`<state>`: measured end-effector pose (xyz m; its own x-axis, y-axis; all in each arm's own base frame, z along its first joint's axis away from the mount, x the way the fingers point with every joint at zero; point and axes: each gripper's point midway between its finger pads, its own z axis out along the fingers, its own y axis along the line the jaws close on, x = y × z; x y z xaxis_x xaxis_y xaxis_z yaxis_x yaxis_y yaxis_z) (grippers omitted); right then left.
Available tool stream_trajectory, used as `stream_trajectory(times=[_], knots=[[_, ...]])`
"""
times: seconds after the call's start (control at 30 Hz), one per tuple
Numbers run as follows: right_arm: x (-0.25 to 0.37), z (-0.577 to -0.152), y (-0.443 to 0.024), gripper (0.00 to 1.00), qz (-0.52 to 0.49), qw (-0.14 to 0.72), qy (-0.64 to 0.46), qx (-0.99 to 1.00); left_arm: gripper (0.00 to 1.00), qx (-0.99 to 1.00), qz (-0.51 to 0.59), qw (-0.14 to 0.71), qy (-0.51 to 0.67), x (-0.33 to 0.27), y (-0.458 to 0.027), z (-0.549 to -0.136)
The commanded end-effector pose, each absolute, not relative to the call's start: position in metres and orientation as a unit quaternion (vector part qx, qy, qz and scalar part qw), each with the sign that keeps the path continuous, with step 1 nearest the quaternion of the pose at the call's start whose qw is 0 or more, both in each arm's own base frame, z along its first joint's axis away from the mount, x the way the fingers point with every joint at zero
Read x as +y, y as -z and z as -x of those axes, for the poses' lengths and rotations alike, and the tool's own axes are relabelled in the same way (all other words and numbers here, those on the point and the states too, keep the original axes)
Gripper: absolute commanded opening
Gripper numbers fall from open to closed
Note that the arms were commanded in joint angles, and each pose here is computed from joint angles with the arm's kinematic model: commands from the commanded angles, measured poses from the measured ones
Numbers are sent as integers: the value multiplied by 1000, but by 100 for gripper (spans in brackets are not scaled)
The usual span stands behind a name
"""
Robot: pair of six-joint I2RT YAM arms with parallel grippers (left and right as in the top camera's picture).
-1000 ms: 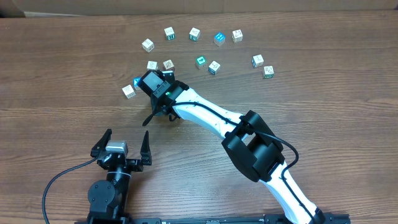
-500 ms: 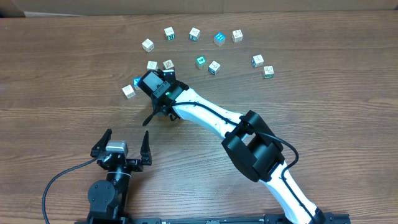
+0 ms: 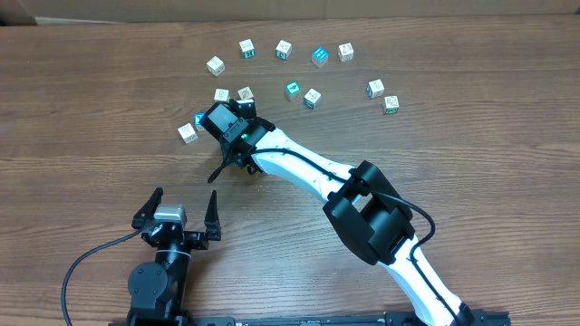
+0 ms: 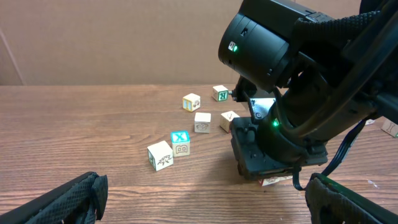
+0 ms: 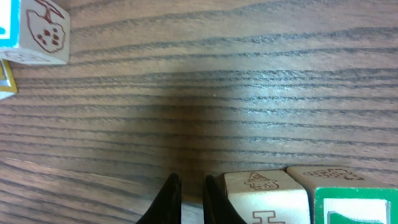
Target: Form a horizontal line
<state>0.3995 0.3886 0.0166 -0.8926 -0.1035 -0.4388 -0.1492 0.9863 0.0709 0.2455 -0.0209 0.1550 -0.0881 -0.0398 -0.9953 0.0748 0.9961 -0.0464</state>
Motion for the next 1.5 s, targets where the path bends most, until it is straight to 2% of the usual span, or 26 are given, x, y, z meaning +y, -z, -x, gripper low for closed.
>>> stream_trajectory(times=[0.0, 0.63, 0.83, 0.9, 0.97, 1.03, 1.13, 1.33, 1.43, 1.47], knots=[[385, -404, -16, 11, 58, 232, -44, 970, 99, 733, -19, 679, 36, -21, -156, -245], [385, -413, -21, 12, 52, 257, -40, 964, 100, 733, -19, 679, 36, -21, -156, -245], [400, -426, -43, 20, 86, 288, -56, 952, 100, 733, -19, 679, 36, -21, -156, -245], [407, -433, -62, 26, 106, 305, -63, 944, 100, 733, -19, 679, 36, -21, -156, -245], [411, -439, -82, 38, 120, 318, -66, 938, 100, 733, -19, 679, 36, -21, -156, -245], [408, -443, -98, 49, 118, 321, -67, 937, 100, 733, -19, 679, 36, -21, -156, -245], [393, -449, -111, 59, 96, 311, -59, 944, 100, 733, -19, 679, 36, -21, -156, -245], [344, -442, -91, 77, 30, 233, -29, 971, 99, 733, -19, 679, 36, -21, -156, -245], [334, -433, -81, 100, 32, 188, -34, 981, 99, 733, -19, 679, 36, -21, -156, -245], [335, -429, -79, 100, 33, 172, -47, 983, 99, 733, -19, 679, 36, -21, -156, -245]])
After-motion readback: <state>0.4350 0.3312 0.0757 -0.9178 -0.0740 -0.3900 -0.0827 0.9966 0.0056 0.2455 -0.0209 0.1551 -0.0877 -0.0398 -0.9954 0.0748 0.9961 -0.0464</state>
